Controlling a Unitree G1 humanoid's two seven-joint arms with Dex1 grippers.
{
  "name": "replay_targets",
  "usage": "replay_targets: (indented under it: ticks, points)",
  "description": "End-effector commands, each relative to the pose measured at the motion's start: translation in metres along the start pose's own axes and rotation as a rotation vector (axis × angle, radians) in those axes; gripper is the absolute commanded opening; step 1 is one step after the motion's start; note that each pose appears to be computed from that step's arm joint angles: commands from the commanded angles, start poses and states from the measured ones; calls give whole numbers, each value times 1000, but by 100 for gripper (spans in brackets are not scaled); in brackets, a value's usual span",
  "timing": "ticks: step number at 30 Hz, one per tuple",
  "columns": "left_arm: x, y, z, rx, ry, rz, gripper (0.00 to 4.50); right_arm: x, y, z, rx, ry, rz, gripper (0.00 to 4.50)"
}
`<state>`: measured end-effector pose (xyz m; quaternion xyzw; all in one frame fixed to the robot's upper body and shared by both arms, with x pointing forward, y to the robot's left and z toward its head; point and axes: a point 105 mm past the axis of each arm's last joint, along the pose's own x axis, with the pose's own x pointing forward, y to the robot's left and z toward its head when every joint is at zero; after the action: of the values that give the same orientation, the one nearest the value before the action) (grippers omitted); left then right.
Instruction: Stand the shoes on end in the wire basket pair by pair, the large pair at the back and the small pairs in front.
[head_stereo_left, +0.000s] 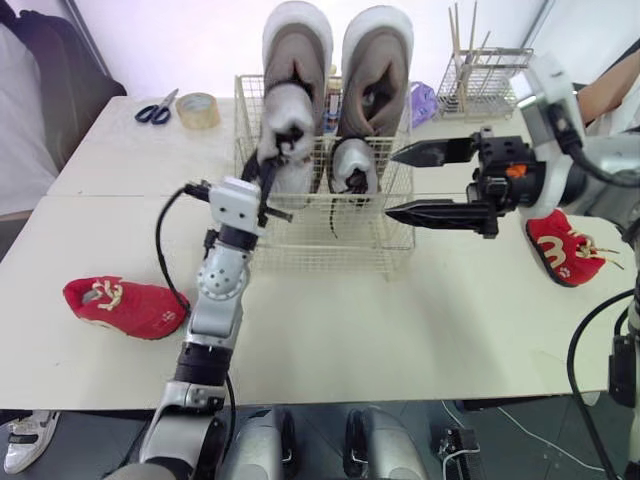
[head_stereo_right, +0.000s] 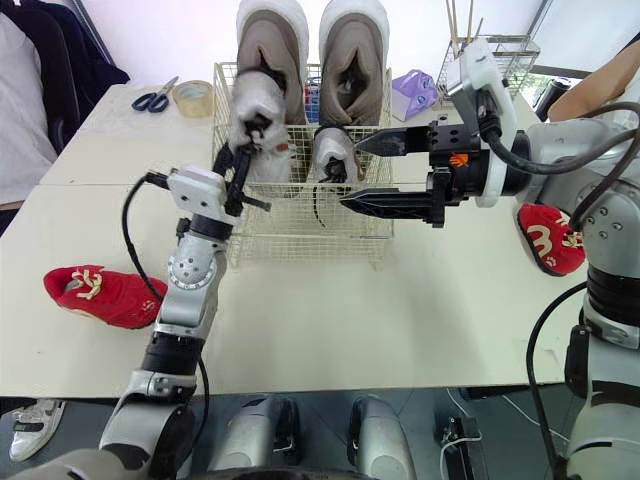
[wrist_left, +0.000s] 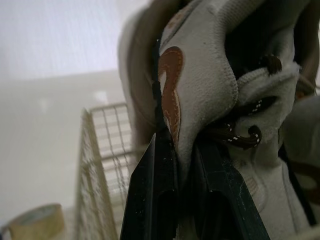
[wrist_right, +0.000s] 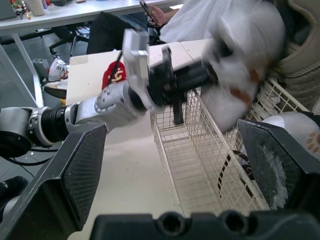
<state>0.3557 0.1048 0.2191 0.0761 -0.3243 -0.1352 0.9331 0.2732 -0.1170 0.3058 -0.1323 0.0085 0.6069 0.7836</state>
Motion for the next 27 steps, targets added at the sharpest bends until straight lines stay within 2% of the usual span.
replay_targets:
  ticks: [1,2,3,5,8,17,22,25,27]
  points:
    - [-14,2,-16,-77,93,-27,28,0,3,10,-45,-36,2,450]
    - [-16,1,-15,-97,102,-41,28,1,3,9,-44,-38,3,450]
    - [-17,1,-14,-114,106,-47,90,1,3,9,-43,-39,3,450]
    - [-18,3,-11,-141,114,-40,168,2,2,8,-42,-40,3,450]
    - [-27,6,-5,-183,148,-29,323,2,1,5,-37,-40,1,450]
    - [-62,5,27,-249,247,-107,323,3,-1,0,-23,-51,13,450]
    - [-66,19,38,-248,277,-94,323,6,-3,-4,-19,-59,27,450]
    - [-61,35,53,-276,266,-51,323,4,-6,-5,-8,-64,19,450]
    - [-61,43,66,-299,267,-95,323,1,-12,-5,11,-75,-6,450]
